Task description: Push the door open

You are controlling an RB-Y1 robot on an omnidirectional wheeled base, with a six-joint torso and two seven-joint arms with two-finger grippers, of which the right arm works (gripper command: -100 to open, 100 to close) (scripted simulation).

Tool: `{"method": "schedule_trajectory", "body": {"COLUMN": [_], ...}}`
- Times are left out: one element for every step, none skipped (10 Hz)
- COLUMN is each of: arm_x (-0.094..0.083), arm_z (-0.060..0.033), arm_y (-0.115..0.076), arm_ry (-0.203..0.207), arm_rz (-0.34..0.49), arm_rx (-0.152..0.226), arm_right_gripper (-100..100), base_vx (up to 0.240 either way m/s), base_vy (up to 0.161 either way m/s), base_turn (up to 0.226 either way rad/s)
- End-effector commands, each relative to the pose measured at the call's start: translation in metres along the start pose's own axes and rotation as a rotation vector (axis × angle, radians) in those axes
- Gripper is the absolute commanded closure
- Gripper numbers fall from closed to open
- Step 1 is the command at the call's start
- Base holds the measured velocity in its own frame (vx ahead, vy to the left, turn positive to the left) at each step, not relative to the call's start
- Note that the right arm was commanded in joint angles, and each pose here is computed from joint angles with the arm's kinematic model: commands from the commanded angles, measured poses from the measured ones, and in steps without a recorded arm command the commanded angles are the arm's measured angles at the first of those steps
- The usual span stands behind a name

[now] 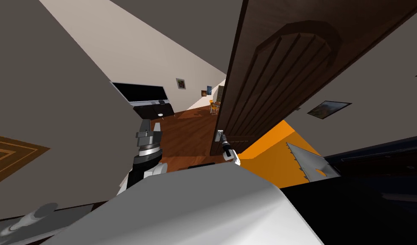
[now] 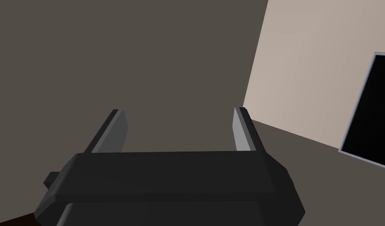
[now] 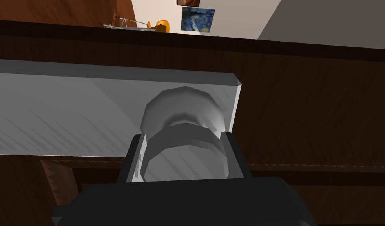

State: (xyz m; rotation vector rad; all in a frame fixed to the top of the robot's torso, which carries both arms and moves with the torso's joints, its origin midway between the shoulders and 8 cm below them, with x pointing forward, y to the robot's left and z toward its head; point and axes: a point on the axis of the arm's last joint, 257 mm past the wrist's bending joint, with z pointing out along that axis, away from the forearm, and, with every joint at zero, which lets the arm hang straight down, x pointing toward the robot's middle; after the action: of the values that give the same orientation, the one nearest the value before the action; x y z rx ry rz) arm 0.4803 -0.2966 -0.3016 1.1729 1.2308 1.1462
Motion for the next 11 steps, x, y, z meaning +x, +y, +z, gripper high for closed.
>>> {"method": "schedule_trajectory", "body": {"arm_x": [-0.017,-0.021,-0.024,-0.026,-0.026,-0.025,-0.027,-0.047,-0.053,-0.060,-0.067], "arm_z": [0.0025,0.0035,0.0043,0.0053,0.0057,0.0062,0.0051,0.0048,0.0047,0.0045,0.0043], "arm_y": [0.007,0.007,0.007,0.006,0.005,0.004,0.003,0.005,0.006,0.007,0.007], "arm_ry": [-0.032,-0.047,-0.062,-0.080,-0.091,-0.105,-0.099,-0.118,-0.126,-0.135,-0.145], "arm_rz": [-0.004,0.004,0.013,0.032,0.044,0.065,0.051,0.023,0.015,0.007,0.002], "arm_rx": [-0.006,-0.006,-0.005,-0.004,-0.003,-0.001,0.002,0.000,0.000,-0.001,-0.001], "arm_right_gripper": [100,100,100,100,100,100,100,100,100,100,100], "base_vx": [0.225,0.218,0.182,0.174,0.153,0.162,0.076,0.137,0.198,0.179,0.180], "base_vy": [0.124,0.102,0.091,0.101,0.111,0.086,0.029,0.026,0.079,0.098,0.093], "base_turn": [-0.100,-0.081,-0.073,-0.110,-0.089,-0.096,-0.035,-0.044,-0.075,-0.072,-0.073]}}
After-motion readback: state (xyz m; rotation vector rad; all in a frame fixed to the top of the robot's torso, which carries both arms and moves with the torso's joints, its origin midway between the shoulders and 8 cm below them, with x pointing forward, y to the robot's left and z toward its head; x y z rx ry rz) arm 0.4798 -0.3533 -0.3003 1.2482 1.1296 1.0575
